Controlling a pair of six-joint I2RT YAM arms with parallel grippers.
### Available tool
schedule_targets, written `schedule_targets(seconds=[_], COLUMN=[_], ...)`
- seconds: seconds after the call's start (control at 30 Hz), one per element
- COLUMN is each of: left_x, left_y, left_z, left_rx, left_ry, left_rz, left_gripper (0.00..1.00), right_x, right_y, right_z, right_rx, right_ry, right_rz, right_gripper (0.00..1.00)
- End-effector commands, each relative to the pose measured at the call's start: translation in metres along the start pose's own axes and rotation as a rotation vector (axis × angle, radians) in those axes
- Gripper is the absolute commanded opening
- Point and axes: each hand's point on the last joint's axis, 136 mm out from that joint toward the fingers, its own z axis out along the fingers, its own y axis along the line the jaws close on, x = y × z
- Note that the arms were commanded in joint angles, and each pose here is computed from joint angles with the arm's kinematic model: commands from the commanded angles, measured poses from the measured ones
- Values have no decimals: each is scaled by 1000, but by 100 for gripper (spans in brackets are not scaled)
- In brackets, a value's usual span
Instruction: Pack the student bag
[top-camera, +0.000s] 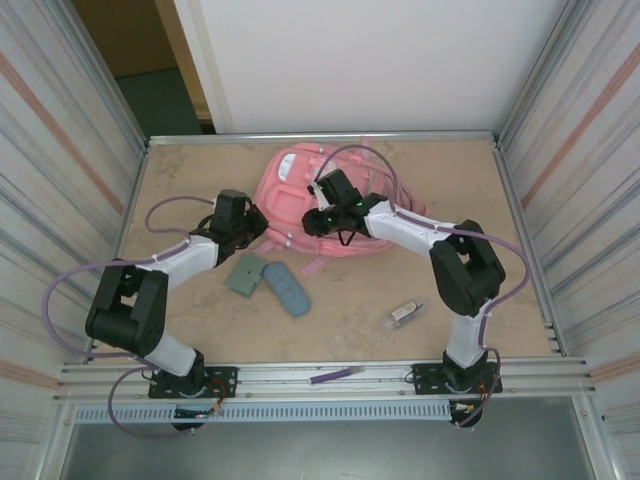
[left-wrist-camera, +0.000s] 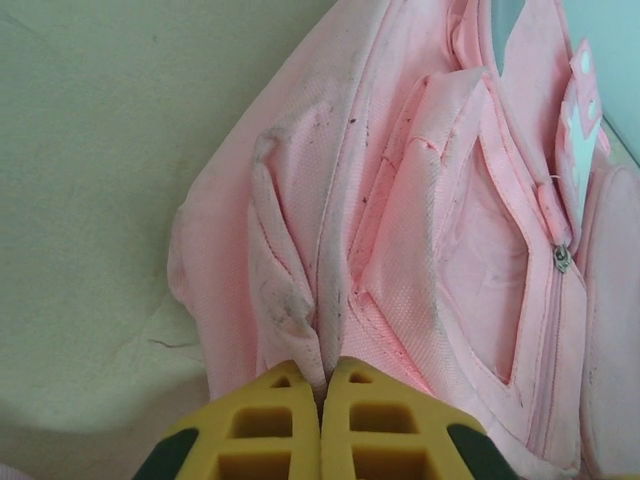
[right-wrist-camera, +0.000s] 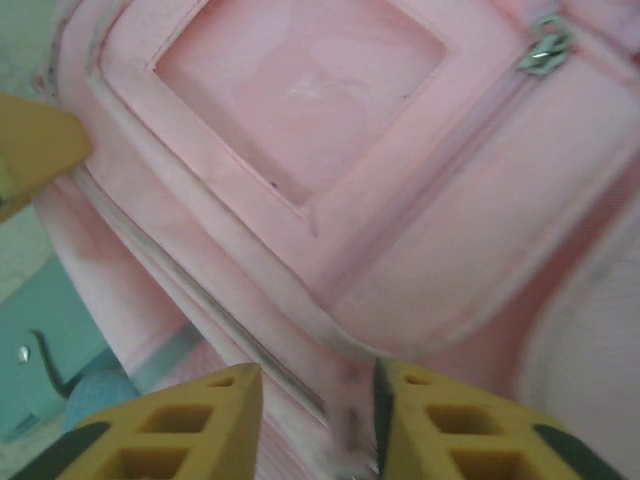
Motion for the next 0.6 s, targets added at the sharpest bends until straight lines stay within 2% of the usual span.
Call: schedule_targets(seconds=[0.0, 0.17, 0.27, 0.4, 0.43, 0.47, 0.57], left_x=[-8, -2, 3, 6, 6, 5, -1], left_y=[-8, 1, 7, 9, 9, 10, 11], left_z=[-12, -4, 3, 9, 8, 8, -3], left_rx=[20, 9, 5, -4, -10, -19, -43], left_ry=[-2, 45, 82, 127, 131, 133, 121], left_rz=[106, 166, 173, 234, 245, 254, 282], left_gripper=[2, 7, 10, 23, 25, 26, 34], right_x=[-24, -26, -19, -12, -12, -14, -19], right_y=[-29, -111, -153, -192, -198, -203, -214], right_z=[-42, -75, -88, -102, -106, -114, -134], right_rx=[54, 197, 247, 380, 428, 488, 612], right_ry=[-95, -150, -138, -169, -178, -193, -256], right_rz=[4, 156, 277, 306, 287, 263, 229], right_gripper=[39, 45, 47, 52, 67, 100, 99])
